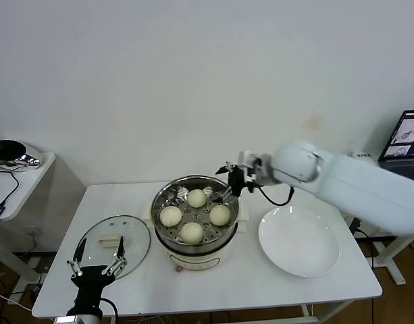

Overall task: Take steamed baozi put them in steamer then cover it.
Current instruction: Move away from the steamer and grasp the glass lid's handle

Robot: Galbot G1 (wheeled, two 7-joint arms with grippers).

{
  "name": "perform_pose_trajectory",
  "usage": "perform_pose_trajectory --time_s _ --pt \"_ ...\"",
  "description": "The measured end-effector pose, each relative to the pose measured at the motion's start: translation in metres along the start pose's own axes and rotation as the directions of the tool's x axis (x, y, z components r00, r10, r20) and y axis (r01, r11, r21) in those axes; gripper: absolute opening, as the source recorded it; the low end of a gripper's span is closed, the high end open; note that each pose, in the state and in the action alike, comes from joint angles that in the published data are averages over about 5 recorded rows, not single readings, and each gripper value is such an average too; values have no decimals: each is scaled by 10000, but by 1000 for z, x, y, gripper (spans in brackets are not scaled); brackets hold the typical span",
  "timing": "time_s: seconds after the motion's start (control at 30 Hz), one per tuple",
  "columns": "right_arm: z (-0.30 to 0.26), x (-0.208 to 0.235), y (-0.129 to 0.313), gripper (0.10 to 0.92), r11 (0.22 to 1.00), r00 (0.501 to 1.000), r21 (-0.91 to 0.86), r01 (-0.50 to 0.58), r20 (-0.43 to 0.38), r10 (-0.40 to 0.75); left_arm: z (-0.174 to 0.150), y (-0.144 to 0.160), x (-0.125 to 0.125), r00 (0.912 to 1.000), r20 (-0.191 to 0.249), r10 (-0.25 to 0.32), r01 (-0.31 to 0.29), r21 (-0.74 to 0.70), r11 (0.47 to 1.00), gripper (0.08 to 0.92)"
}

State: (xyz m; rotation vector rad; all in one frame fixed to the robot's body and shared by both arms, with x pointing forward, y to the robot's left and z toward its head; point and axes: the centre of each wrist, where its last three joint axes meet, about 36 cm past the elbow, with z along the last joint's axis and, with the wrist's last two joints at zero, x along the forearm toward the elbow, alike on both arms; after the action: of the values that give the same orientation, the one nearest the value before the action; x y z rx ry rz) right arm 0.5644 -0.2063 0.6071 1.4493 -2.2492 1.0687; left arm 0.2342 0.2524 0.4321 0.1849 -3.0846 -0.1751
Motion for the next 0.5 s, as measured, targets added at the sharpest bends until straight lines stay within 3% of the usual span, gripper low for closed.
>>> perform_pose_trajectory --time_s 0.13,0.3,0.5 --pt "34 10 22 823 9877 9749 -700 -1396 1651 1495 5 1 0 9999 -124 28 -31 -237 9997 823" --pt "70 17 52 823 9396 8848 -1842 -2886 3237 3352 15 5 0 9999 -125 -115 102 -955 9954 823" --pt "116 30 99 823 8238 7398 -3765 -4238 3809 5546 37 15 4 9996 -37 -268 247 -2843 9584 823"
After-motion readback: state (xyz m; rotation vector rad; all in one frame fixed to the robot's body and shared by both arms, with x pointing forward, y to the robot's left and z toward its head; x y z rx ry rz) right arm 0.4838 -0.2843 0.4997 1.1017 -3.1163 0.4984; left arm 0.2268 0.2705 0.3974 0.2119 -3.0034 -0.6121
